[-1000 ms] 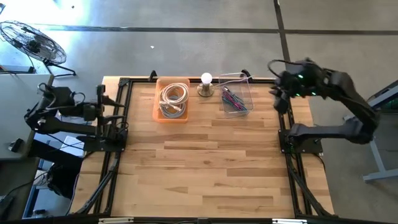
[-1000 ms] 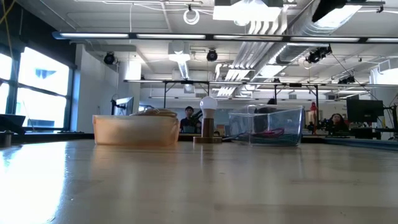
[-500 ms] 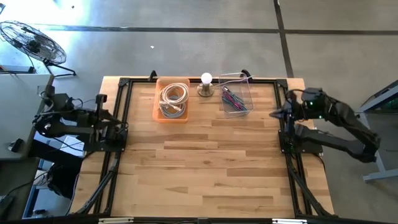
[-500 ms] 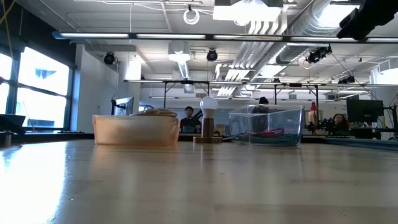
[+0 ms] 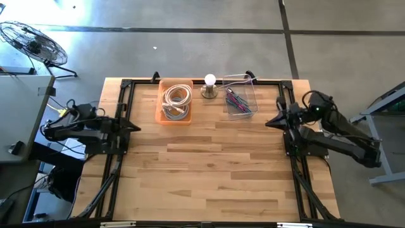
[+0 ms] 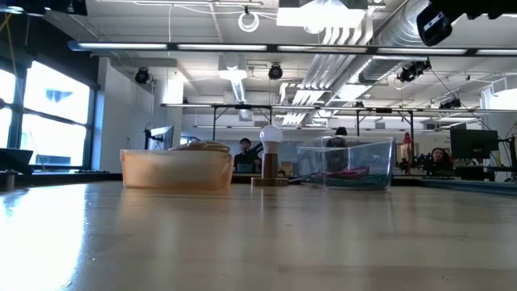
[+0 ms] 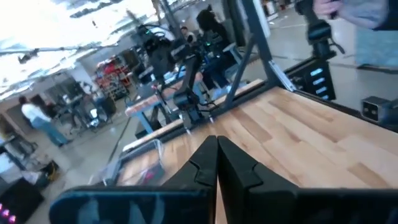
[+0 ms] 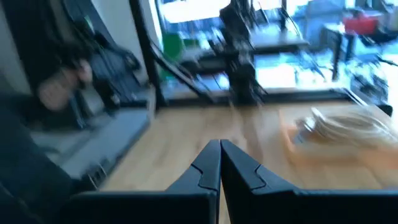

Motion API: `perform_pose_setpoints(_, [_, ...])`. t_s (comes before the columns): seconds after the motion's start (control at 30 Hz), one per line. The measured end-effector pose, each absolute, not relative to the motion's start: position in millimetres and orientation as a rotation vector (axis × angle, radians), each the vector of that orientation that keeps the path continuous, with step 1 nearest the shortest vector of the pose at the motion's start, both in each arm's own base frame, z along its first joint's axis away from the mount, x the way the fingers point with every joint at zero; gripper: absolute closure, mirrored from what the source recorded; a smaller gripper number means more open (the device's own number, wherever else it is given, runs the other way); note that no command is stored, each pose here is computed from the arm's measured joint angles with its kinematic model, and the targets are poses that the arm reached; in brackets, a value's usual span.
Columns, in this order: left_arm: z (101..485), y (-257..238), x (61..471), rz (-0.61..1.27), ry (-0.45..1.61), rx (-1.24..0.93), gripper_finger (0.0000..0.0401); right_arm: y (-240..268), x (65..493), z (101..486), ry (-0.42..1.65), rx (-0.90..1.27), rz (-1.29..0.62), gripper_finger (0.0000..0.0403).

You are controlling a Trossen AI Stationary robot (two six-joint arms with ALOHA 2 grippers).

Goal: Pick & Place USB Port
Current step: Return to Home Position

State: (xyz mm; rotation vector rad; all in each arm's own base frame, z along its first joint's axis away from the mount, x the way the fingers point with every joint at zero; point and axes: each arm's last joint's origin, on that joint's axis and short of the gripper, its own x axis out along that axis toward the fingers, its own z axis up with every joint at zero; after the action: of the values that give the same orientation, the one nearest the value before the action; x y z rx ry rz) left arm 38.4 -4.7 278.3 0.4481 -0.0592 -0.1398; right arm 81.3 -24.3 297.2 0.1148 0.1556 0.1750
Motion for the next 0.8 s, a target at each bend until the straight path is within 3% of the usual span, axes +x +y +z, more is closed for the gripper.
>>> perform_pose_setpoints(0.2, [264,-3,51,-0.075,-0.046,0.417,0.04,-30,99,272,0.023,0.133,0.276,0.0403])
perform_pose_setpoints(0.63, [229,-5,70,-0.111,0.02,0.42,0.04,-31,114,186,0.01,0.062,0.14,0.0403])
perform_pose_setpoints(0.8, [215,-5,77,-0.111,0.017,0.42,0.04,-25,114,165,0.042,0.04,0.181,0.0403])
